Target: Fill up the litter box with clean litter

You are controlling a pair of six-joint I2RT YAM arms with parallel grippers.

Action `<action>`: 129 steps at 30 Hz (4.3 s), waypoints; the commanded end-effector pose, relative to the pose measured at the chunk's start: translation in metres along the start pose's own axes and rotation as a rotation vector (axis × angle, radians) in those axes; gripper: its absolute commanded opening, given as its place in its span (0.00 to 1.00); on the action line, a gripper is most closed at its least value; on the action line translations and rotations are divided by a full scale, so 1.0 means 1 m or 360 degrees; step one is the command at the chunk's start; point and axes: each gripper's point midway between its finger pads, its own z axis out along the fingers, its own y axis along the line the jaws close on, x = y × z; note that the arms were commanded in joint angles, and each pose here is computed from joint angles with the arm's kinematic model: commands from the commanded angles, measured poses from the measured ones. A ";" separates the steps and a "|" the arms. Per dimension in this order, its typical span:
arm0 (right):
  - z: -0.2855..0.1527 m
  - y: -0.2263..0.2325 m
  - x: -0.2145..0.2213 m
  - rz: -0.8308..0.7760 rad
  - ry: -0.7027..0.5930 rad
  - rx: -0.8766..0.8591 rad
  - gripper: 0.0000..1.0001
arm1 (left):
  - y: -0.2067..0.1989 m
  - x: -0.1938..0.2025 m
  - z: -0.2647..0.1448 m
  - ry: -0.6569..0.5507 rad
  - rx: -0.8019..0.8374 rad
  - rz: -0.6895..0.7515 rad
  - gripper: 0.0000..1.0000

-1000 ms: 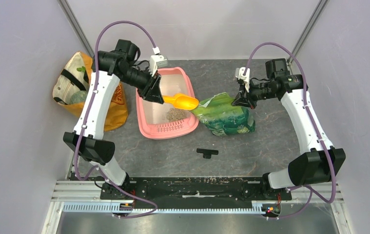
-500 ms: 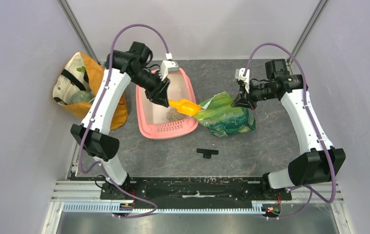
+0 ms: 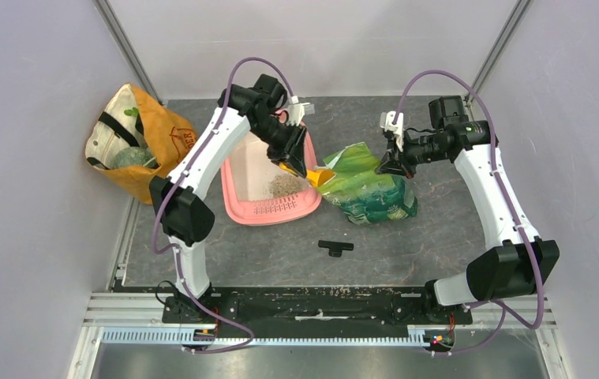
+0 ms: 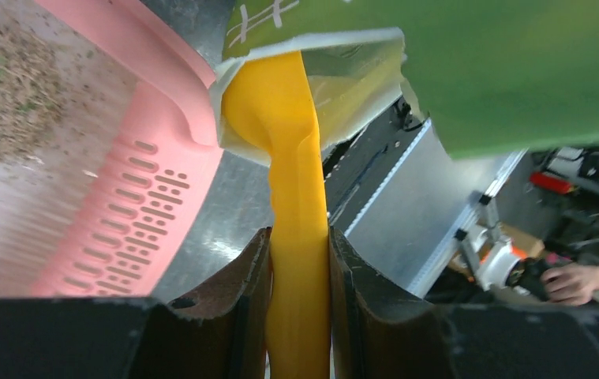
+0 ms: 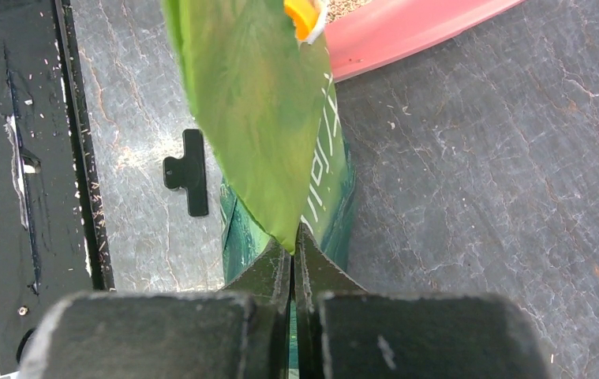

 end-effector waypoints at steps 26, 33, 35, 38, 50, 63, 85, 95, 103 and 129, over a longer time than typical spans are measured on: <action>0.002 -0.021 -0.015 -0.0109 -0.0066 0.0013 0.00 | 0.026 -0.003 0.110 0.0306 -0.0031 -0.1065 0.02; 0.008 -0.029 -0.019 -0.0082 -0.0103 0.0024 0.00 | 0.028 -0.004 0.134 0.0315 -0.0046 -0.1044 0.02; 0.010 -0.029 -0.018 -0.0077 -0.0105 0.0014 0.00 | 0.026 -0.009 0.141 0.0290 -0.0017 -0.1013 0.02; 0.013 -0.028 -0.016 -0.0070 -0.0103 0.0006 0.00 | 0.024 -0.012 0.151 0.0274 0.0025 -0.0977 0.02; 0.023 -0.032 -0.011 -0.0019 -0.0117 -0.0001 0.00 | 0.035 0.001 0.192 0.0273 0.0009 -0.1113 0.02; 0.024 -0.024 -0.016 0.0026 -0.0135 -0.0009 0.00 | -0.018 -0.026 0.195 0.0217 0.0488 -0.0791 0.02; 0.003 -0.007 -0.041 0.0056 -0.0192 0.0056 0.00 | -0.116 -0.066 0.110 -0.0114 0.1587 -0.0428 0.02; -0.013 -0.022 -0.042 0.0084 -0.0209 0.0144 0.00 | -0.119 -0.058 0.097 -0.0145 0.1473 -0.0334 0.02; -0.022 -0.022 -0.044 0.0069 -0.0238 0.0158 0.00 | -0.097 -0.046 0.072 -0.0219 0.1349 -0.0422 0.02; -0.002 -0.028 -0.050 0.0068 -0.0331 0.0114 0.00 | -0.044 0.007 -0.008 -0.0387 0.1221 -0.0439 0.02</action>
